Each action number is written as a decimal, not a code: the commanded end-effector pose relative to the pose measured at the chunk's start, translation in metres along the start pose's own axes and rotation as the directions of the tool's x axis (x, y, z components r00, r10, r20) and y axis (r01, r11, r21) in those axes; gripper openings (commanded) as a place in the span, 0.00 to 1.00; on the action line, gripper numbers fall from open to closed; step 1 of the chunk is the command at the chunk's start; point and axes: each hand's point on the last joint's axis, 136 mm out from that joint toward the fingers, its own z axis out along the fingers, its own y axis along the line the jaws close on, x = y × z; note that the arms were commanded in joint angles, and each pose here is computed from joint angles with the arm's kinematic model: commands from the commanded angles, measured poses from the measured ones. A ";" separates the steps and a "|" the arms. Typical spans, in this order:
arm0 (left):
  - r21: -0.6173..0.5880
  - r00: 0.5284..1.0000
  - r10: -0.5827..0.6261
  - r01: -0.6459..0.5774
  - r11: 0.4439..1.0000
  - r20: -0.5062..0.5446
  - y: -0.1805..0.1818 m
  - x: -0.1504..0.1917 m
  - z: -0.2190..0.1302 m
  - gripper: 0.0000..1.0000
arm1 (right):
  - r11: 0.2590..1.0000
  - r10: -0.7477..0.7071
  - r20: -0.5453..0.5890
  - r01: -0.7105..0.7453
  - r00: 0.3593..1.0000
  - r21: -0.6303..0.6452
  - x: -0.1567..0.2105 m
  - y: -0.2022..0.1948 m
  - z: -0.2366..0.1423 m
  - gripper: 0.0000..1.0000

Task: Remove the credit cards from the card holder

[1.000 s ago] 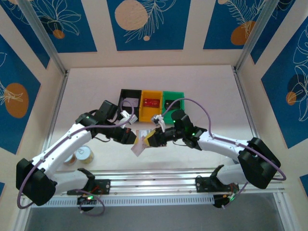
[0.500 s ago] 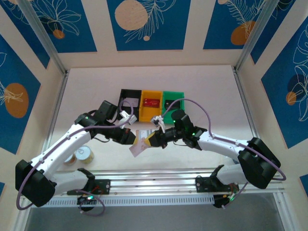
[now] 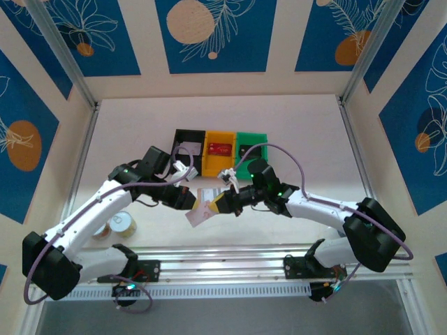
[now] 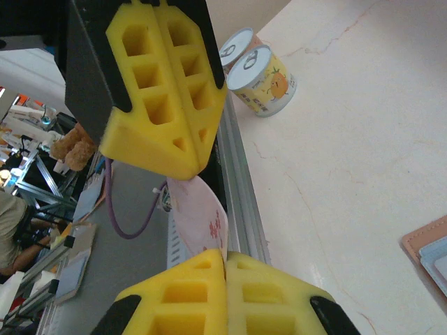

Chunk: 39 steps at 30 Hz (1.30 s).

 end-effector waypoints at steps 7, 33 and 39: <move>-0.062 0.991 0.080 -0.073 0.995 0.109 -0.003 -0.012 -0.022 0.41 | 0.999 0.024 0.020 -0.024 1.000 0.032 -0.006 -0.009 -0.004 0.00; -0.691 0.637 0.427 0.241 0.682 0.643 0.082 -0.079 -0.160 0.99 | 0.816 0.186 0.326 -0.331 0.927 0.474 -0.074 -0.061 -0.068 0.00; -0.734 0.617 0.441 0.369 0.570 0.652 0.118 -0.059 -0.166 1.00 | 0.761 0.254 0.338 -0.403 0.906 0.509 -0.089 -0.074 -0.056 0.00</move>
